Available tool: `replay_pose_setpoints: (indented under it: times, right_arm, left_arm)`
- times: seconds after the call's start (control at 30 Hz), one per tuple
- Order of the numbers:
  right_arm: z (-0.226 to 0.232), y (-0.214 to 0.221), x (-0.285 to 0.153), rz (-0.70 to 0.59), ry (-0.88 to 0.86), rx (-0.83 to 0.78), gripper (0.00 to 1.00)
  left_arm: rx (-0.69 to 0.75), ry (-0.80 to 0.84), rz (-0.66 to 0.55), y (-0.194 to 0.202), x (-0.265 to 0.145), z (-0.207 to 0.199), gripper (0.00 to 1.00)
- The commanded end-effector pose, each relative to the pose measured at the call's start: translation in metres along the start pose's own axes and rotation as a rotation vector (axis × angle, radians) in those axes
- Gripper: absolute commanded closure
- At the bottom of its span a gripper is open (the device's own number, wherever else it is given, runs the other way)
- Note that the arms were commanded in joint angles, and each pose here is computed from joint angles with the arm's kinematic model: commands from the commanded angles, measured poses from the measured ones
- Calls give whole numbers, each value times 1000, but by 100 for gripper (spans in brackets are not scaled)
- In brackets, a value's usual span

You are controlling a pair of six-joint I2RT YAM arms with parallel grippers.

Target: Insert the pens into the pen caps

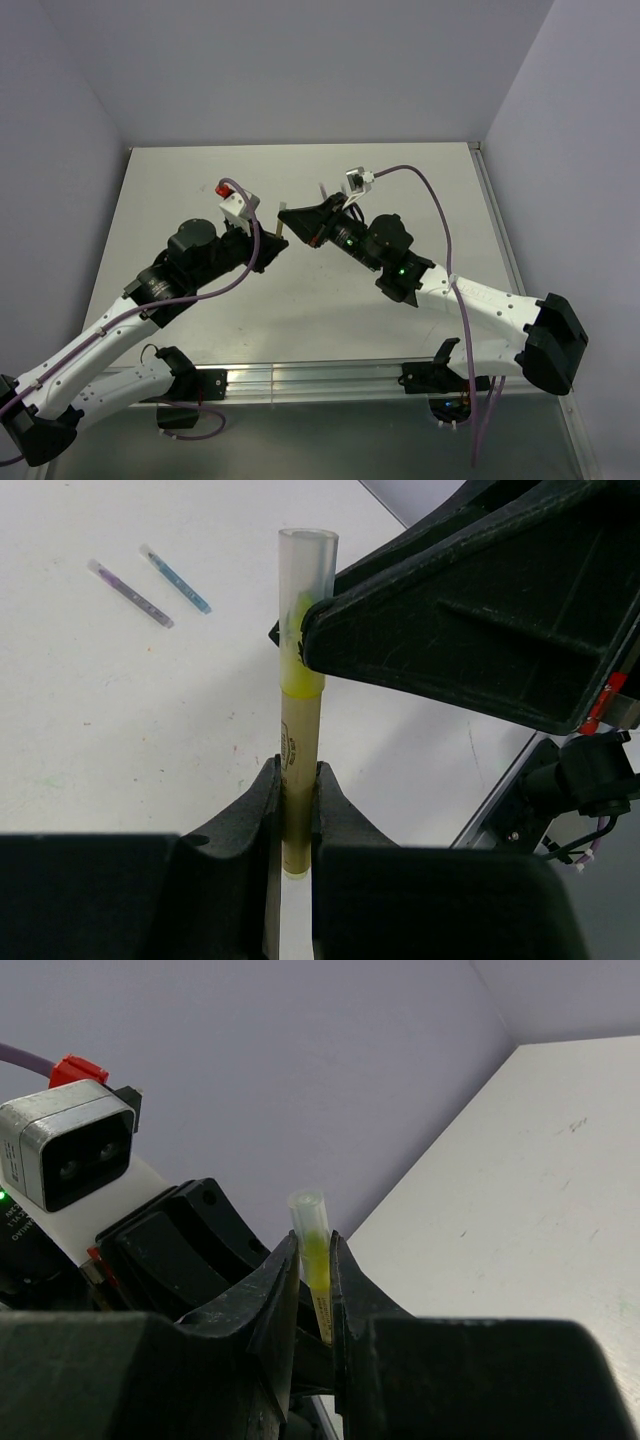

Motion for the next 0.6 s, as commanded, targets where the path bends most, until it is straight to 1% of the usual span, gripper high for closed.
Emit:
replay_pose_setpoints:
  times: [0.0,0.57]
  right_arm:
    - [34,106,-48,486,-174,67,100]
    - [32,121,-52,560,-129,-3,100]
  left_arm:
    - [5,-41,-507,-130,-22,-16,100]
    - [18,-41,-525,-138,-26,-18,100]
Point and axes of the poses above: each gripper's point midway between its finger pads, its own x axis out along the fingers, its own z axis along the line the jaws close on, y = z × x, the point moved 3 cm from there along -x, back along the fingers, and after that the axes turned 7 degrees about -x, right-handed, at the moved point
